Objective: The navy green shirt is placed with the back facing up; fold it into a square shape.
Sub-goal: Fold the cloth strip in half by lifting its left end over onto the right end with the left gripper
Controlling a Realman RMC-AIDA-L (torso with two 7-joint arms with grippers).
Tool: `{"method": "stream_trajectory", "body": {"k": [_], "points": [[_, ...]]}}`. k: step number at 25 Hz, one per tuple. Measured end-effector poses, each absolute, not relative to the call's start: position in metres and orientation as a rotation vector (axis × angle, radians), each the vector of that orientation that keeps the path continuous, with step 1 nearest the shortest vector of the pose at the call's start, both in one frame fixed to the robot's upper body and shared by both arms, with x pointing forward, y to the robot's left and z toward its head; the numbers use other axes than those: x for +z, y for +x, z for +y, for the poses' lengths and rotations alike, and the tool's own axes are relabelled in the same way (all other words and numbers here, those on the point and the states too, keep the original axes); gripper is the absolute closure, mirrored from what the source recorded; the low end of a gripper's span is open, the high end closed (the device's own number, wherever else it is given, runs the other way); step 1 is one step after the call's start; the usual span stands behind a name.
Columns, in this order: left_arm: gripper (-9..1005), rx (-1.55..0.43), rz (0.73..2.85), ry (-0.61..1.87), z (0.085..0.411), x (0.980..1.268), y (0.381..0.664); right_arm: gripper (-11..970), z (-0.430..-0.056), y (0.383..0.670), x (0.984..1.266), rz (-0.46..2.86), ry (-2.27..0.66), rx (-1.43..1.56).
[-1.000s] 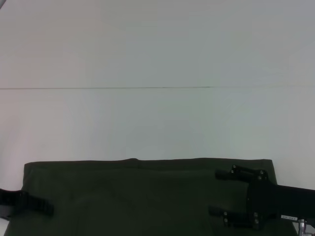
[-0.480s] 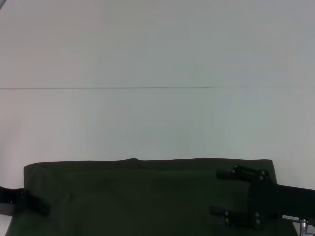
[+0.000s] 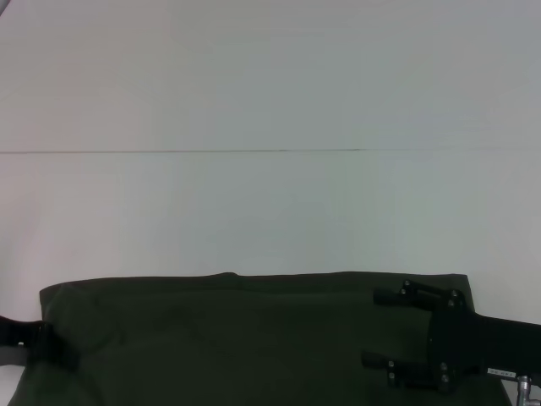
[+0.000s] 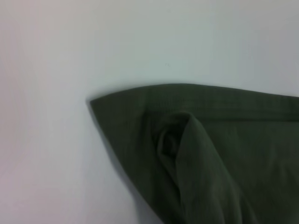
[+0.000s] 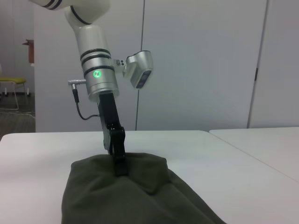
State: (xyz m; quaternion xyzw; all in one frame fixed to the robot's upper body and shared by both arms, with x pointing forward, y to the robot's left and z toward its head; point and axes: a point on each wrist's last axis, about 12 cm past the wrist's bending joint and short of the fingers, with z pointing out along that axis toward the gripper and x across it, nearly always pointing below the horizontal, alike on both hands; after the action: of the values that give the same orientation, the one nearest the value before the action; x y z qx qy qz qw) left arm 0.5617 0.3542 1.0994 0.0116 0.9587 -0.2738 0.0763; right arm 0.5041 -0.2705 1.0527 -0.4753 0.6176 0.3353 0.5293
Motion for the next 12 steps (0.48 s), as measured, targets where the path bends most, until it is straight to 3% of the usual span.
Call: {"method": "stream_trajectory", "body": {"k": [12], "points": [[872, -0.775, 2.893, 0.041, 0.3597, 1.1023, 0.5615, 142, -0.2704, 0.5034, 1.0521, 1.475, -1.134, 0.802]]}}
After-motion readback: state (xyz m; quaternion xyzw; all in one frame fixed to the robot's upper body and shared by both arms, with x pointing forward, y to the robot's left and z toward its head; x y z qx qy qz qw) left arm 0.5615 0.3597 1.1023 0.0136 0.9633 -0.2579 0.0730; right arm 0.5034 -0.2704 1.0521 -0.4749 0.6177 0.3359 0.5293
